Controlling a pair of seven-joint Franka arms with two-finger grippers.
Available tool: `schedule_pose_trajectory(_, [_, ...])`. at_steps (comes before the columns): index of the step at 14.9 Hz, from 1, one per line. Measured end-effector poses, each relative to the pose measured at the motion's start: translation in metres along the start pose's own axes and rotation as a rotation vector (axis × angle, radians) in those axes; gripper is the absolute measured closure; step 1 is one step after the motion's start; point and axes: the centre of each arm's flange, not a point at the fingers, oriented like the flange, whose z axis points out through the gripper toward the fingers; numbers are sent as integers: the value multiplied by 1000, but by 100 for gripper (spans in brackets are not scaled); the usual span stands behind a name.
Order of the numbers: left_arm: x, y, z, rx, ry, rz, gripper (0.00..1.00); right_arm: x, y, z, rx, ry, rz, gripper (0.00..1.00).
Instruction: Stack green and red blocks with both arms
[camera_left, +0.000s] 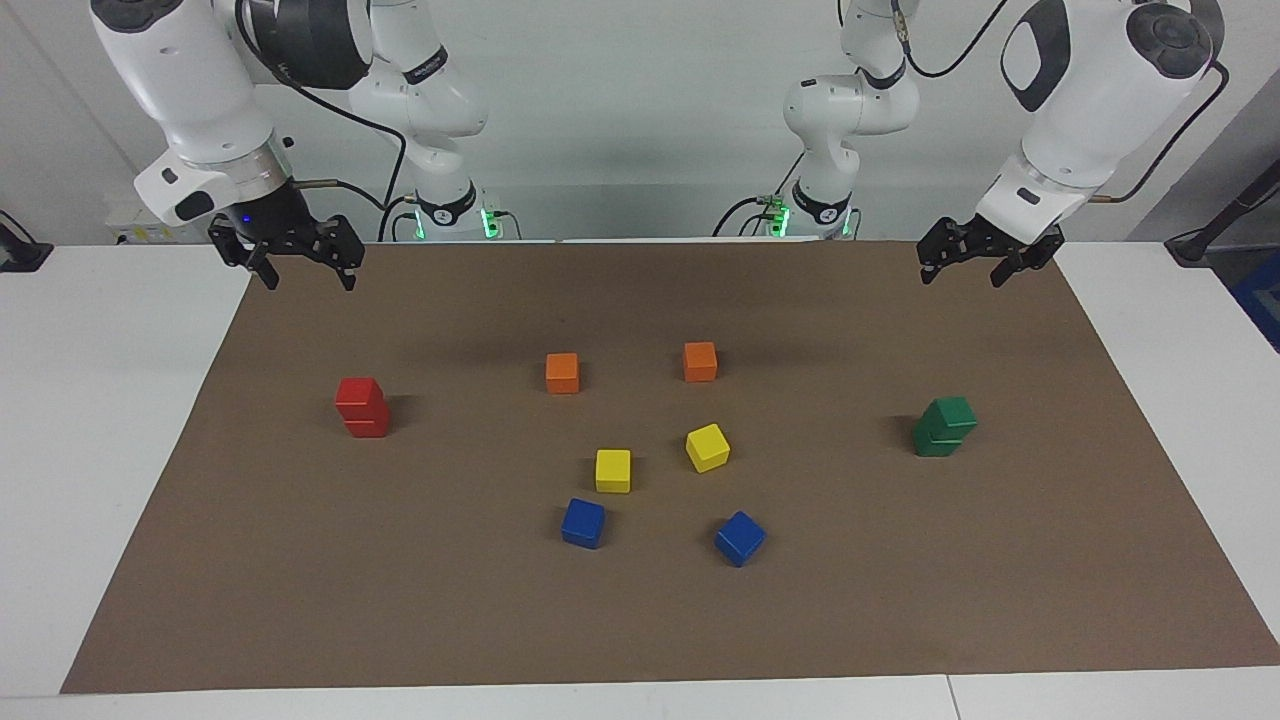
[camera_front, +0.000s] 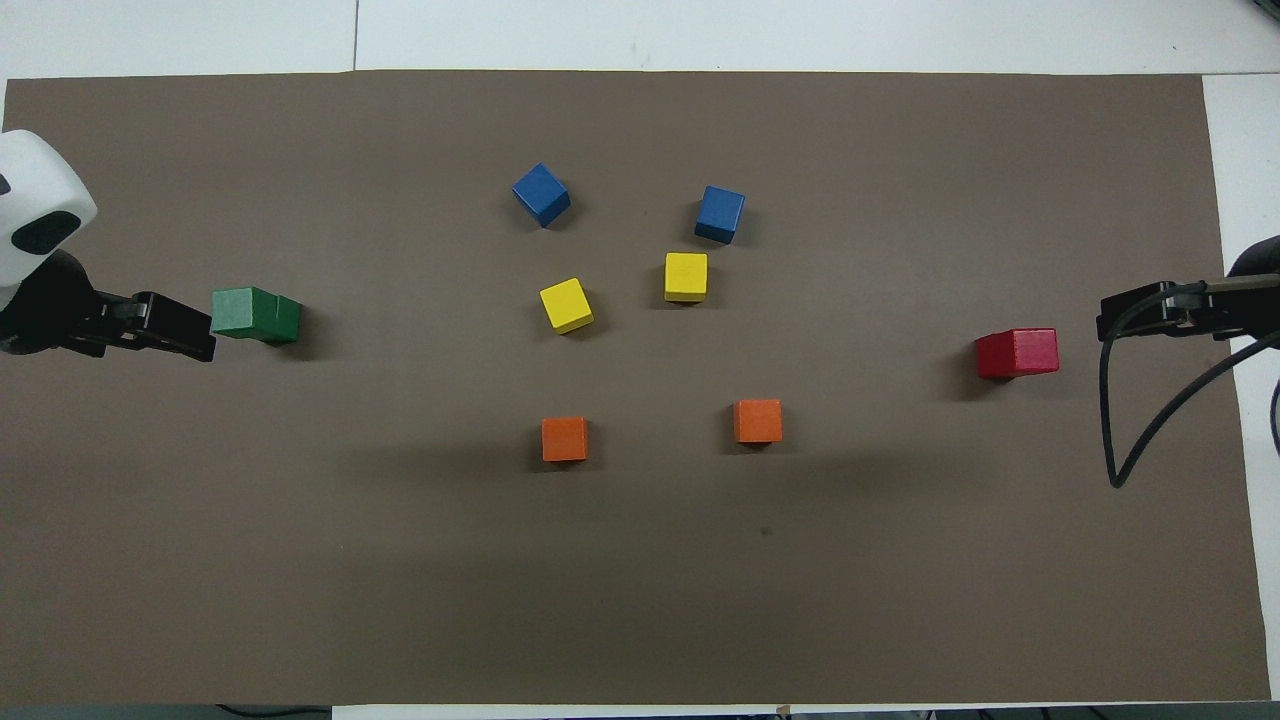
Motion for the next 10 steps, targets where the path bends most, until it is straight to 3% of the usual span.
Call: schedule_pose_trajectory(10, [0,1,0,0,0,1,0,-4,3,-6,1,-39,4,0])
